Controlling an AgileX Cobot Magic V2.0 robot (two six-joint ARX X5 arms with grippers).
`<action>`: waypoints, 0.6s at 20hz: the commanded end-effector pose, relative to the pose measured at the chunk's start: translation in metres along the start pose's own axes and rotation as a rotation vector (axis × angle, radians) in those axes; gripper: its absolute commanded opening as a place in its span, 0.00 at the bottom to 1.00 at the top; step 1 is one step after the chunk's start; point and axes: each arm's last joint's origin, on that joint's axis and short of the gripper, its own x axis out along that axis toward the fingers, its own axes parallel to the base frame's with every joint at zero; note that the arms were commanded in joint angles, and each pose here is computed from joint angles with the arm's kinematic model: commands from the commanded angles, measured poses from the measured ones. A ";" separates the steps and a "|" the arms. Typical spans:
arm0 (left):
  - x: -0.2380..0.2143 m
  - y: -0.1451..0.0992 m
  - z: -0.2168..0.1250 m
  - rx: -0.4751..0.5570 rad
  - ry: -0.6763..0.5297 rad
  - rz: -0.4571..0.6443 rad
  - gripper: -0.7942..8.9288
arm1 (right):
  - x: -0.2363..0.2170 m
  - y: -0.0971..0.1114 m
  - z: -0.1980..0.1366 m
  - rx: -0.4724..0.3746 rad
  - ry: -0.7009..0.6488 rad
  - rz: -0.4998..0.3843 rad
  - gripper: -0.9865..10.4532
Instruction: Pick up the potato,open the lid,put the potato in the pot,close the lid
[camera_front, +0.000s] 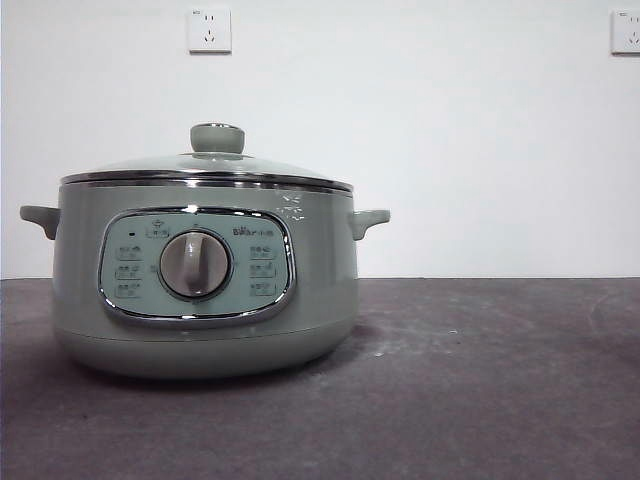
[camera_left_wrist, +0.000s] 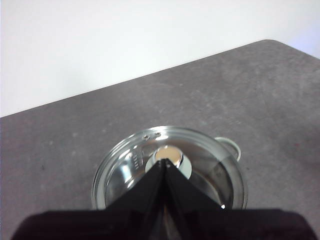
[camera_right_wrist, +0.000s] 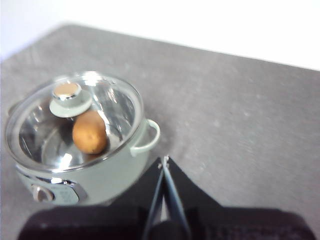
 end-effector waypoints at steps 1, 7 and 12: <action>0.000 0.000 -0.027 0.001 0.003 -0.003 0.07 | 0.009 0.000 -0.027 0.023 -0.019 0.000 0.07; -0.002 0.001 -0.057 -0.058 -0.021 -0.027 0.07 | 0.020 0.000 -0.055 0.010 0.018 -0.008 0.07; -0.002 0.001 -0.058 -0.070 -0.005 -0.022 0.08 | 0.025 0.002 -0.054 0.033 0.026 -0.018 0.07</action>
